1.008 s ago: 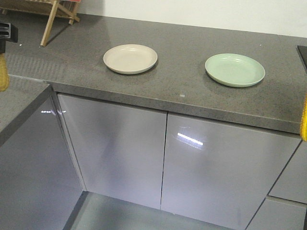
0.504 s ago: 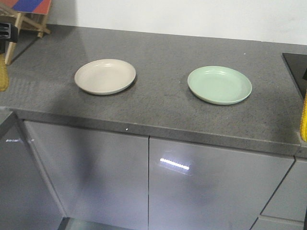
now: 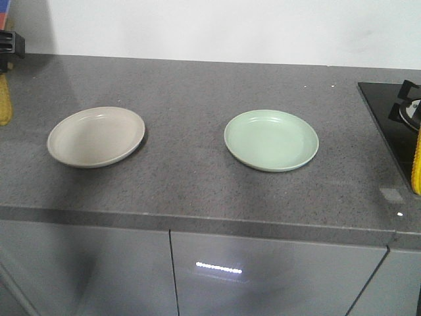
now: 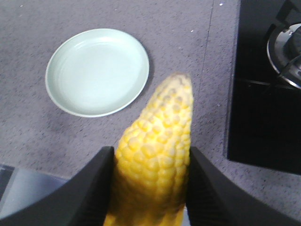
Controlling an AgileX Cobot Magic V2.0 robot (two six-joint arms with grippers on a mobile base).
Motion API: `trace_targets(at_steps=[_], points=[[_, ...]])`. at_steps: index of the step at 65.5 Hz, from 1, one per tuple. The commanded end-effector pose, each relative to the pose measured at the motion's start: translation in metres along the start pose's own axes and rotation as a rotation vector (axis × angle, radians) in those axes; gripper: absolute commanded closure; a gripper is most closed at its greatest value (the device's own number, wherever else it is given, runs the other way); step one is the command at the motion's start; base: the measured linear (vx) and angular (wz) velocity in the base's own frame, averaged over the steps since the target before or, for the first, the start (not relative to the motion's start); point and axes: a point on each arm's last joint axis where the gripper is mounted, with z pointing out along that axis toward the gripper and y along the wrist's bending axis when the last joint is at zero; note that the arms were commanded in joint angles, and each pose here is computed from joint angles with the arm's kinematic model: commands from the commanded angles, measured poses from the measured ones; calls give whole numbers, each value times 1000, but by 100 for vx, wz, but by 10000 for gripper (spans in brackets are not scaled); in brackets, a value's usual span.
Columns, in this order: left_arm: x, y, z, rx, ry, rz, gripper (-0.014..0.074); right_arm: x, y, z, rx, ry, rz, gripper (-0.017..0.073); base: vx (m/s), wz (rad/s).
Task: Distribute corn equally
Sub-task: 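Drive the base up to the empty cream and pale green plates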
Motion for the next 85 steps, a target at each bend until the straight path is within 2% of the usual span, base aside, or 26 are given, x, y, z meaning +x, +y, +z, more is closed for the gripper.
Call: trace_targets(at_steps=[1,85], points=[[-9,5,-18,12,-108,-13,501,-8,1,-14,10,-105,-3,479,19,-16],[-9,5,-18,12,-109,-13,501,-8,1,-14,10,-105,-3,479,14,-6]])
